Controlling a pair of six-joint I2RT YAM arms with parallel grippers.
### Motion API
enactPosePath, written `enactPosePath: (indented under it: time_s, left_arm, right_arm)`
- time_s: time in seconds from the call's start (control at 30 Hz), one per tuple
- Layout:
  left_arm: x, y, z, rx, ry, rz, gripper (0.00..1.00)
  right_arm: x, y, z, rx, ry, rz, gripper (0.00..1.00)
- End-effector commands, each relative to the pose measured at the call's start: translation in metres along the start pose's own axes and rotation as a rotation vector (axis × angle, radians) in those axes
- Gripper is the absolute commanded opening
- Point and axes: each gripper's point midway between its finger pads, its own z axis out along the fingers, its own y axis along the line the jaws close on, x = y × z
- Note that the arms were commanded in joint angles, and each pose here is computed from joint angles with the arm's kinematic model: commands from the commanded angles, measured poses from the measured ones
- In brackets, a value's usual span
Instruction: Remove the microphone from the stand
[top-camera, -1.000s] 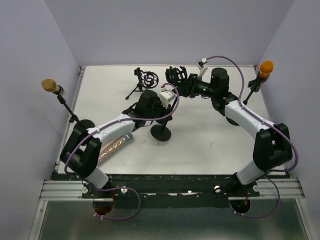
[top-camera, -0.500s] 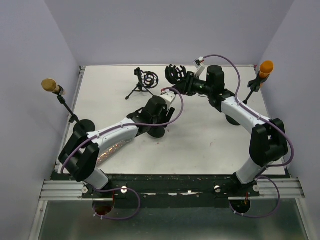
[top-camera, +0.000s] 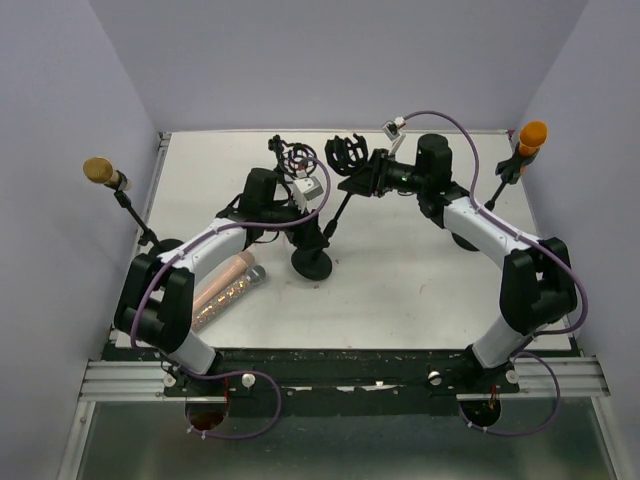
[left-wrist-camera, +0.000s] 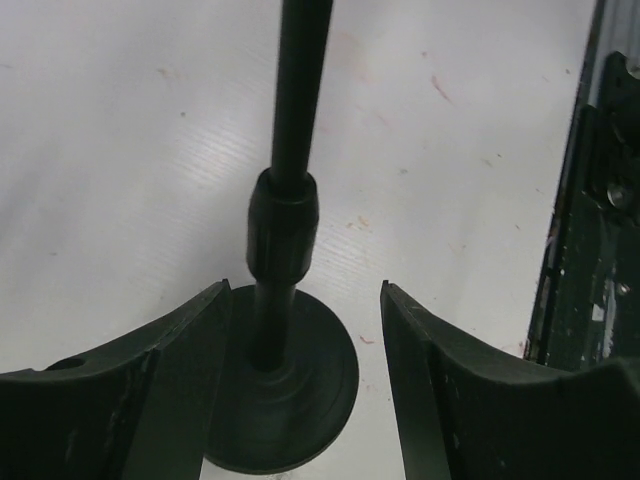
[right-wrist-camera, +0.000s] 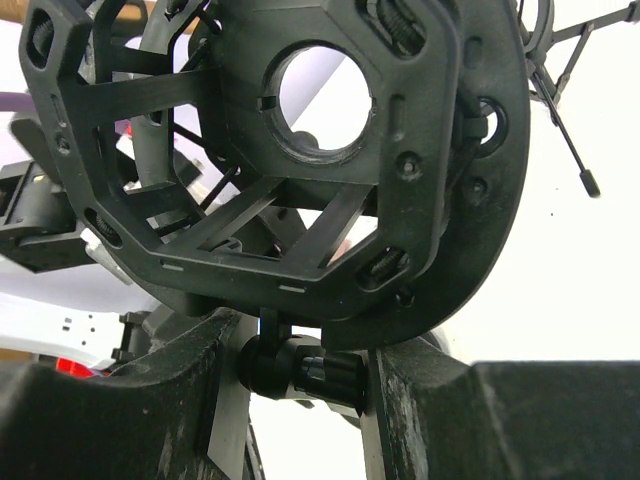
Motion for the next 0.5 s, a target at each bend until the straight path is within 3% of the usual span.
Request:
enactPosePath:
  time_s: [0.0, 0.13, 0.2, 0.27, 0.3, 0.47]
  left_arm:
    - [-0.001, -0.027, 0.008, 0.245, -0.046, 0.039, 0.68]
    - [-0.015, -0.009, 0.021, 0.175, -0.11, -0.005, 0.63]
    - [-0.021, 0.0, 0.026, 0.137, -0.126, -0.029, 0.54]
    - [-0.024, 0.007, 0.029, 0.11, -0.124, -0.044, 0.33]
    - [-0.028, 0.009, 0.03, 0.103, -0.119, -0.049, 0.01]
    - [-0.023, 0.009, 0.026, -0.02, -0.059, -0.009, 0.0]
  right_arm:
    - [0.011, -0.002, 0.001, -0.016, 0.046, -0.037, 0.01]
    - [0.01, -0.005, 0.003, -0.007, 0.055, -0.048, 0.01]
    - [0.011, -0.005, 0.004, -0.008, 0.06, -0.048, 0.01]
    - [0.013, -0.007, 0.006, -0.01, 0.066, -0.036, 0.01]
    - [0.012, -0.008, 0.007, -0.008, 0.065, -0.025, 0.01]
    - [-0.007, -0.02, 0.012, 0.092, -0.001, 0.102, 0.01]
